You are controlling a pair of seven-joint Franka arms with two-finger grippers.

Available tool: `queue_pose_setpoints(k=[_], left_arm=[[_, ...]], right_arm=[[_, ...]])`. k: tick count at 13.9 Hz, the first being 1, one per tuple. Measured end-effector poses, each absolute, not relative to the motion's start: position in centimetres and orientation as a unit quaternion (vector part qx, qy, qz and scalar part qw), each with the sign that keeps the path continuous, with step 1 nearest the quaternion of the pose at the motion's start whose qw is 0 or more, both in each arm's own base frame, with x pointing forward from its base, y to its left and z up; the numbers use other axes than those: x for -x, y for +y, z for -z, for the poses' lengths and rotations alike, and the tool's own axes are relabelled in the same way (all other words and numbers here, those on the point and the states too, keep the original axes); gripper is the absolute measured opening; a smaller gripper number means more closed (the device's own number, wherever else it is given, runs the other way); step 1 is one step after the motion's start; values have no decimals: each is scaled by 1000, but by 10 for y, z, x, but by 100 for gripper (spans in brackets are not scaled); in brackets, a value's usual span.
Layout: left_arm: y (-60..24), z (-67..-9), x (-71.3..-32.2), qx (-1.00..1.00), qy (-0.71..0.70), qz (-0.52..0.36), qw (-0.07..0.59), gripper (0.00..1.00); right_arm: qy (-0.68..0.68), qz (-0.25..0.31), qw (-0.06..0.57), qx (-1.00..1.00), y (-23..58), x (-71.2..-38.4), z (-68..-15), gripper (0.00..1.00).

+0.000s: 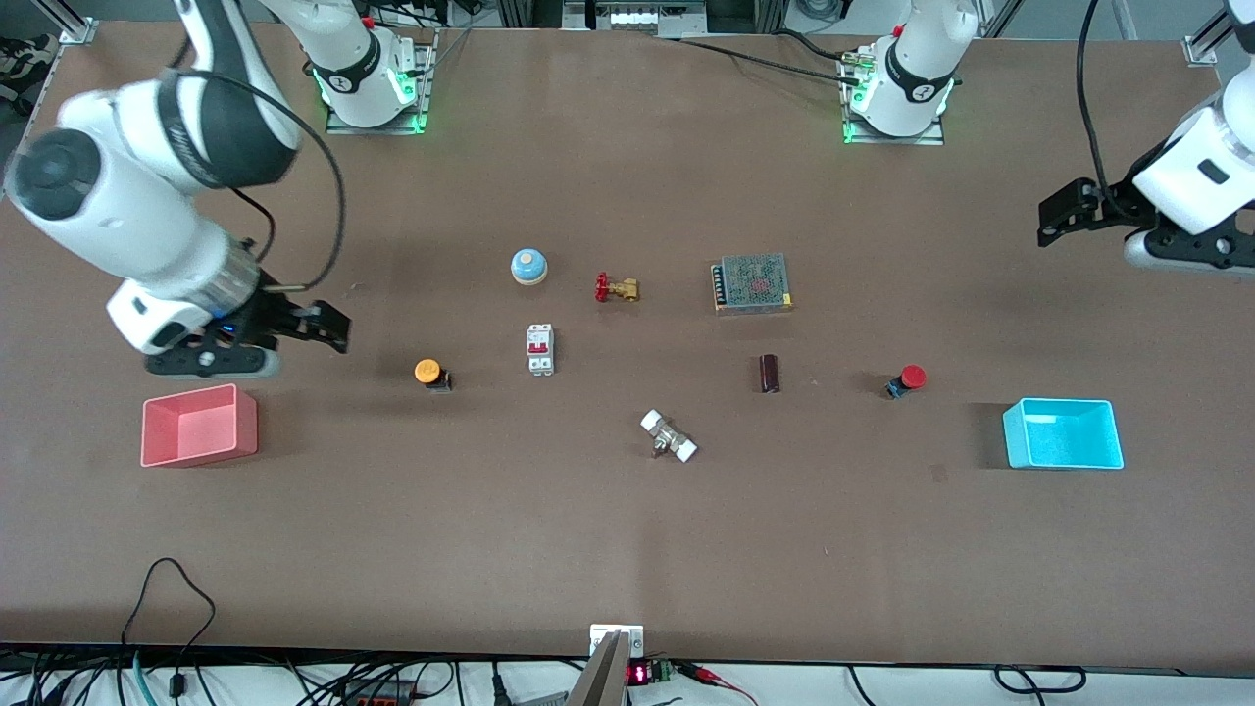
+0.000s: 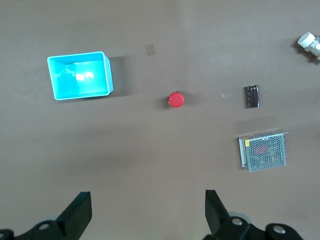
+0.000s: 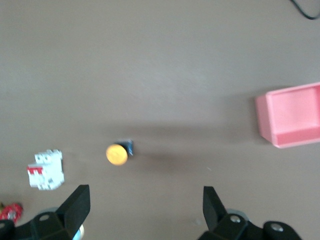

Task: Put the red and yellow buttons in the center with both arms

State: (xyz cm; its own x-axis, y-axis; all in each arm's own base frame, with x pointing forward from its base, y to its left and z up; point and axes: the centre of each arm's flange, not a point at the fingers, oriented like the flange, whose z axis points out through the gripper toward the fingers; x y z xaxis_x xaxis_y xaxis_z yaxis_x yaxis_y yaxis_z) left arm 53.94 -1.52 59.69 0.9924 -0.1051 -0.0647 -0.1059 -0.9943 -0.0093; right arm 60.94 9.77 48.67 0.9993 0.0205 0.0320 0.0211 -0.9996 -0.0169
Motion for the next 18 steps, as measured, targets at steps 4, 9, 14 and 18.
queue_pose_setpoints(k=[4, 9, 14, 18], left_arm=[[-13, -597, -538, 998, 54, -35, 6, 100], [-11, -597, -538, 998, 54, -35, 6, 100], [-11, -598, -538, 998, 55, -35, 6, 100], [-11, -597, -535, 997, 55, -48, 5, 100]], right_arm=[[-39, -7, -6, 999, 12, -605, -543, 100], [-37, -10, -8, 999, -13, -596, -565, 100], [-37, -33, -5, 999, -3, -590, -563, 100], [-21, -34, 11, 999, 1, -589, -564, 100]])
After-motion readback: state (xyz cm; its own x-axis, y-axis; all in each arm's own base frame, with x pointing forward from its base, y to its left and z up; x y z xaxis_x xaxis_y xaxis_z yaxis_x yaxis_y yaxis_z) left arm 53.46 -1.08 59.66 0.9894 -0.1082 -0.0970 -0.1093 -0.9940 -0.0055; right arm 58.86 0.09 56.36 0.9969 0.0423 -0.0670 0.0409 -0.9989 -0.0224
